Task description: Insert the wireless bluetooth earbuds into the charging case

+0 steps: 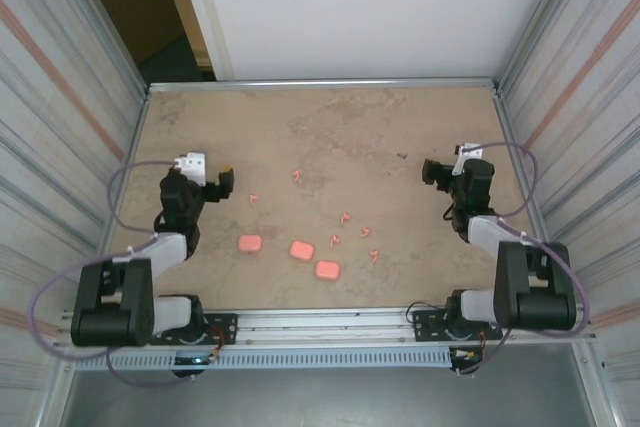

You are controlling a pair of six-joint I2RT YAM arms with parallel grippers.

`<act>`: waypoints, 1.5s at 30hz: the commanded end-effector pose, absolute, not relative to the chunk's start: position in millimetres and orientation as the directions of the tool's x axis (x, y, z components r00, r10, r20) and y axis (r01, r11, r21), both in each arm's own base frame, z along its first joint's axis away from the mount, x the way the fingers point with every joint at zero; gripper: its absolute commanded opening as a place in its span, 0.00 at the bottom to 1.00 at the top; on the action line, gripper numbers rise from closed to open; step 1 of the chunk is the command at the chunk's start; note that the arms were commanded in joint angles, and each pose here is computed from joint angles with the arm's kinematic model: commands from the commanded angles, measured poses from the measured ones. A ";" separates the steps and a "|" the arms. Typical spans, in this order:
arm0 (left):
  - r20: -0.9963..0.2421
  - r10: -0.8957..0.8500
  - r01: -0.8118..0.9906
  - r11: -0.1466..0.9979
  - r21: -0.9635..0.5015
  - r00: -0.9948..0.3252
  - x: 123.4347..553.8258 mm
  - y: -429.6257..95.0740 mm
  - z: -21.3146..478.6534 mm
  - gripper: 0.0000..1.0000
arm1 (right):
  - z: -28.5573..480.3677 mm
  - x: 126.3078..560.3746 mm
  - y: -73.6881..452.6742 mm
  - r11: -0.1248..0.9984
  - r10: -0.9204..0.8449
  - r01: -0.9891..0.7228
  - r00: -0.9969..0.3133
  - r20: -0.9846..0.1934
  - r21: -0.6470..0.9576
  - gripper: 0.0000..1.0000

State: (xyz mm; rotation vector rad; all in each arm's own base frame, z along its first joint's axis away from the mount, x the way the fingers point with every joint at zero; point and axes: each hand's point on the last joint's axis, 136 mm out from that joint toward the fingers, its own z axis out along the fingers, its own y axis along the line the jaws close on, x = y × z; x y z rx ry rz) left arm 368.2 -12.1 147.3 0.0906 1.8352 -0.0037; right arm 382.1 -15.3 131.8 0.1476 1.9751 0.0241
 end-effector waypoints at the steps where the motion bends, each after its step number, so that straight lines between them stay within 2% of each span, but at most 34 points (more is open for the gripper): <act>1: -0.959 -0.027 0.059 0.997 -0.045 -0.283 358.5 -16.0 158.7 0.99 | 145.5 370.9 6.4 0.993 0.118 0.037 -0.466 -0.877 0.114 0.99; 5: -0.924 -0.202 0.034 0.974 -0.225 -0.325 350.2 -22.0 170.8 0.99 | 172.3 352.0 43.7 0.987 0.050 -0.107 -0.519 -0.853 0.123 0.99; 10: -0.839 -0.405 0.042 0.893 -0.449 -0.364 342.1 -38.0 175.8 0.99 | 200.9 317.7 102.8 0.928 -0.088 -0.355 -0.508 -0.857 0.116 0.99; 16: -0.740 -0.497 0.013 0.827 -0.563 -0.454 323.9 -49.2 174.0 0.99 | 209.8 276.4 169.7 0.808 -0.265 -0.581 -0.511 -0.818 0.101 0.99; 24: -0.682 -0.529 -0.007 0.793 -0.609 -0.505 299.0 -55.2 171.3 0.99 | 185.9 233.6 237.6 0.663 -0.499 -0.740 -0.547 -0.672 0.110 1.00; 28: -0.698 -0.519 -0.003 0.803 -0.596 -0.492 295.3 -53.1 173.2 0.99 | 170.1 217.3 265.2 0.618 -0.601 -0.777 -0.566 -0.564 0.120 0.95; 35: -0.718 -0.505 -0.031 0.827 -0.561 -0.480 291.0 -45.2 173.4 0.99 | 138.4 189.9 301.7 0.511 -0.760 -0.856 -0.492 -0.424 0.077 0.93; 45: -0.731 -0.500 -0.048 0.839 -0.543 -0.465 288.8 -39.9 175.9 0.99 | 94.5 181.9 323.8 0.424 -0.868 -0.906 -0.408 -0.282 0.006 0.91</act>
